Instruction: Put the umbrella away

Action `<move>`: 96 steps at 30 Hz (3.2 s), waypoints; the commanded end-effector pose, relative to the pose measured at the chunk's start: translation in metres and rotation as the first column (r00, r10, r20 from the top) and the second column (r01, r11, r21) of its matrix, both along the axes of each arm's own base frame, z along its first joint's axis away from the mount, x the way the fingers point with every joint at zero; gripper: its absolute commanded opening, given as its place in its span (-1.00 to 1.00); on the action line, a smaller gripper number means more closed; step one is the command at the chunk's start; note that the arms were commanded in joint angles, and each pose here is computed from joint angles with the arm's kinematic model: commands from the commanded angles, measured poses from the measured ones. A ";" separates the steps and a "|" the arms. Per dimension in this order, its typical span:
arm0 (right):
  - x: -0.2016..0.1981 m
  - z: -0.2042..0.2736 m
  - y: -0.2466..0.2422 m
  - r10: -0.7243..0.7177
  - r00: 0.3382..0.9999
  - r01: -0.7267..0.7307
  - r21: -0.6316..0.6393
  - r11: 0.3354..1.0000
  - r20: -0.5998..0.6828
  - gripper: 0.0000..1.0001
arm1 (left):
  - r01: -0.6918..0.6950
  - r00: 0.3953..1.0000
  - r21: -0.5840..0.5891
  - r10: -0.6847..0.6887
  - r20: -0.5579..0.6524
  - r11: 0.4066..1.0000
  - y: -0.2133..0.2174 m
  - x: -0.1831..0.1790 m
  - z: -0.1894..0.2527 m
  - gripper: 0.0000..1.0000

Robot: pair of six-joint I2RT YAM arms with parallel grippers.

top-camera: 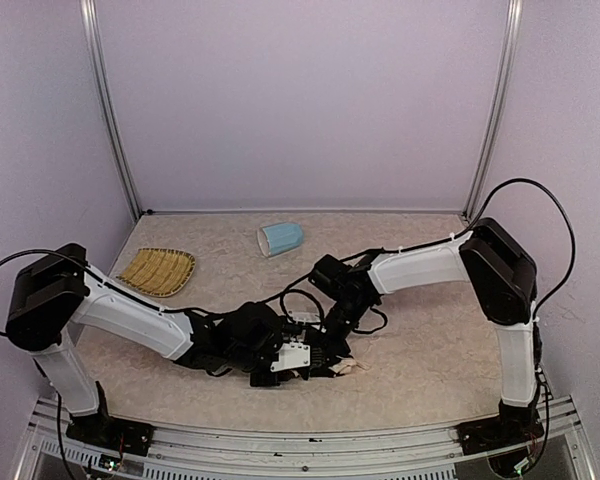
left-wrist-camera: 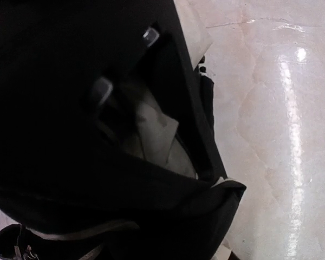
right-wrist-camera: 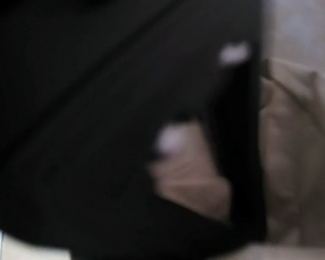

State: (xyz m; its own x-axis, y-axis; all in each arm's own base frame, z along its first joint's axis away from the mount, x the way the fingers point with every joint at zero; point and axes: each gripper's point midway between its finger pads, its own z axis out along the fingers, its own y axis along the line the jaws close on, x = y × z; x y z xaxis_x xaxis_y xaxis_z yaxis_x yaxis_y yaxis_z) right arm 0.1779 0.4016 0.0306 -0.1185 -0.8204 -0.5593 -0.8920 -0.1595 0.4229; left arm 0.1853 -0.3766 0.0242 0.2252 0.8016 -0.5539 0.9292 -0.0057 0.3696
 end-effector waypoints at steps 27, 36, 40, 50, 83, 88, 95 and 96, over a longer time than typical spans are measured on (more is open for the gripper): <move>0.093 0.124 -0.110 -0.709 0.675 0.660 0.263 0.704 0.204 0.74 | 0.120 0.990 0.405 -0.078 -0.118 0.906 0.054 -0.042 -0.088 -1.00; 0.130 0.061 -0.125 -0.856 0.502 0.864 0.026 0.503 -0.121 0.33 | 0.117 0.992 0.396 -0.088 -0.090 0.911 0.050 -0.042 -0.084 -1.00; 0.118 0.018 -0.112 -0.823 0.518 0.830 -0.099 0.550 -0.233 0.24 | 0.118 0.992 0.394 -0.090 -0.087 0.912 0.049 -0.041 -0.083 -1.00; 0.101 -0.016 -0.060 -0.746 0.515 0.767 -0.162 0.621 -0.423 0.14 | 0.120 0.992 0.379 -0.093 -0.090 0.918 0.043 -0.042 -0.079 -1.00; 0.165 0.146 -0.080 -0.592 0.748 0.643 0.549 0.534 -0.301 -1.00 | 0.135 0.802 0.235 0.033 -0.597 0.962 0.026 -0.037 -0.051 -1.00; 0.122 0.152 -0.088 -0.572 0.803 0.532 0.632 0.564 -0.166 -1.00 | 0.051 0.695 0.149 0.072 -0.716 0.988 0.018 -0.020 -0.038 -1.00; 0.061 0.168 -0.083 -0.531 0.846 0.329 0.738 0.589 0.046 -1.00 | 0.005 0.605 0.080 0.061 -0.794 0.997 0.003 -0.007 -0.028 -1.00; 0.053 0.170 -0.080 -0.525 0.847 0.290 0.752 0.592 0.087 -1.00 | 0.007 0.597 0.086 0.065 -0.800 0.996 0.001 -0.006 -0.029 -1.00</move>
State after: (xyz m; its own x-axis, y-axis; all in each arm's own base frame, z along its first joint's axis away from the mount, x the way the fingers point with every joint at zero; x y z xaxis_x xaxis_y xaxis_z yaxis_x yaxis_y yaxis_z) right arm 0.2435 0.3138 0.1373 -0.4554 -0.1896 -0.8699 -0.8872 0.1784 0.4256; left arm 0.2131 -0.4257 0.0531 -0.0667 0.6875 -0.7231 0.9665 -0.1356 -0.2181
